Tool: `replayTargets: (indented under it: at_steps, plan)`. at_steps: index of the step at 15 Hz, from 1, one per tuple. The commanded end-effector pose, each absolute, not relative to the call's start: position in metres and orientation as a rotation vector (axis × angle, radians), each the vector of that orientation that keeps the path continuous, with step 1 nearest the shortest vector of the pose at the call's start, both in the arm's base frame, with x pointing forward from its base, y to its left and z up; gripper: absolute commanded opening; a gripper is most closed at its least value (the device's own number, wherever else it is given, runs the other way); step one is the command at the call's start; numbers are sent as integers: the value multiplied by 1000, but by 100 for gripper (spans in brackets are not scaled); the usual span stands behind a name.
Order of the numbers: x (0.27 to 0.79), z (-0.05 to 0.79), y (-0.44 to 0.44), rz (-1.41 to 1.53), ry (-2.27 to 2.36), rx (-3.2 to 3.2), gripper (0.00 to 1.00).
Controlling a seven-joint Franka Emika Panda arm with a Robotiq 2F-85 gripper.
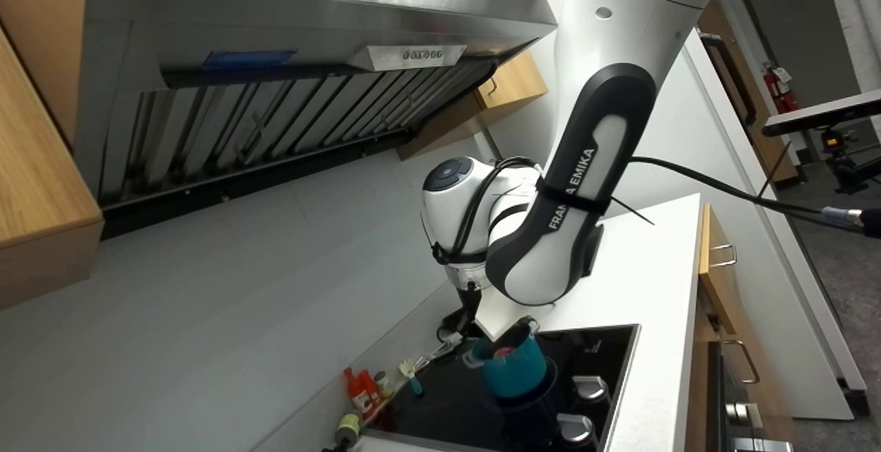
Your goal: Take the lid from the blue pot and put it on the left of the countertop
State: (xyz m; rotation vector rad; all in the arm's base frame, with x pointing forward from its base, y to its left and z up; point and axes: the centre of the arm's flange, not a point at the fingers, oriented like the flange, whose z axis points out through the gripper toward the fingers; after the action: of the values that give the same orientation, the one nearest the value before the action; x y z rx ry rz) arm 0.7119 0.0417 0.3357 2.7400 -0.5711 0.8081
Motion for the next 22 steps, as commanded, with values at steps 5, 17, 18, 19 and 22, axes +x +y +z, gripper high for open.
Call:
replayTargets:
  at_steps: [5,17,18,19,22]
  plan:
    - [713,348,63,859,-469,2685,0]
    - [694,352,48,776,-431,2673,0]
    - [689,353,43,748,-436,2665,0]
    - [684,354,39,717,-444,2658,0]
    - [667,362,36,638,-448,2654,0]
